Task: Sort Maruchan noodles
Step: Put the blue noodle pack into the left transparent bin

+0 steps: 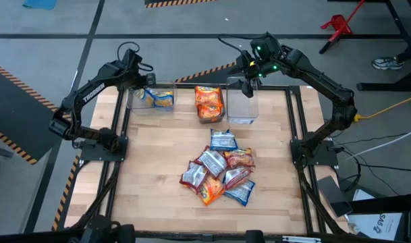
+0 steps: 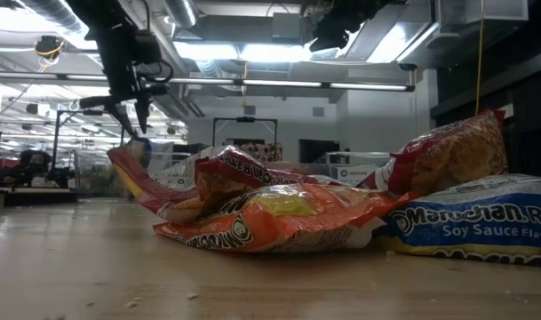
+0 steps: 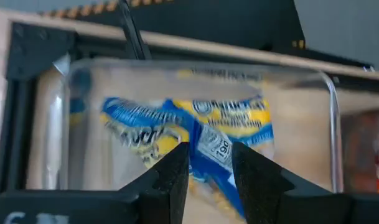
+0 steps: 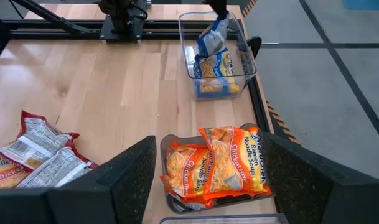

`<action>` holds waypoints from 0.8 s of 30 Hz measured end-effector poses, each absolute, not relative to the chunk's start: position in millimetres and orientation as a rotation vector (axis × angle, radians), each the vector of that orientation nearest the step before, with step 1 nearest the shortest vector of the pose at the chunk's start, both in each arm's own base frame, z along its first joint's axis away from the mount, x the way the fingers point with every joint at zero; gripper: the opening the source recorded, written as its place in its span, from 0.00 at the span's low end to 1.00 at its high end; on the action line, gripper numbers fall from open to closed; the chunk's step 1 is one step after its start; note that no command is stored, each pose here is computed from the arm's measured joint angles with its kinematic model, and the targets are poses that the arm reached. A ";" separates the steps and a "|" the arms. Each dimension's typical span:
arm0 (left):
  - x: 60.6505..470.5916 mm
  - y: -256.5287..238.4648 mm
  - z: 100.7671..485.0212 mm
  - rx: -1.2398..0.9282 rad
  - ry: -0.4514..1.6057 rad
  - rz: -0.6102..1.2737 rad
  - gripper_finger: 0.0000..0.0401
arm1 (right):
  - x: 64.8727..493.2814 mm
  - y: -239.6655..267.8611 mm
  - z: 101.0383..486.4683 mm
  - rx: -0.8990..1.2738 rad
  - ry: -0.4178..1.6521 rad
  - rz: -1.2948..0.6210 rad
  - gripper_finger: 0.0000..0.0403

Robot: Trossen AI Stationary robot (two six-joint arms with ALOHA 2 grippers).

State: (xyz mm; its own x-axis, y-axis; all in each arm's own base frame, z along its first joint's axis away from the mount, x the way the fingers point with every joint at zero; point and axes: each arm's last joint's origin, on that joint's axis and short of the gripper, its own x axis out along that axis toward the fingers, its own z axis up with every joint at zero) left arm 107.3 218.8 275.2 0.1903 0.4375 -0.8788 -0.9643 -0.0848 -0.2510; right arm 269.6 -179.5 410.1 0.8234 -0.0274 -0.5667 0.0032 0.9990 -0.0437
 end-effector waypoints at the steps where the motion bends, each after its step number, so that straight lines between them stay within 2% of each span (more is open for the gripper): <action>1: 107.6 220.4 275.1 -1.062 0.643 1.330 0.29 | 269.6 -179.5 410.1 -0.042 0.603 -0.016 0.69; 9: 112.6 227.2 269.9 -1.020 0.648 1.373 0.29 | 284.5 -189.4 401.9 -0.009 0.569 -0.018 0.69; 14: 113.8 231.1 272.3 -0.958 0.618 1.396 0.29 | 314.9 -203.5 381.6 0.065 0.522 -0.006 0.69; 17: 114.6 230.3 277.2 -0.940 0.590 1.344 0.29 | 335.0 -208.0 363.9 0.083 0.525 0.008 0.69; 24: 117.0 206.7 304.0 -0.568 0.702 1.135 0.29 | 365.6 -205.1 330.4 0.080 0.570 0.075 0.69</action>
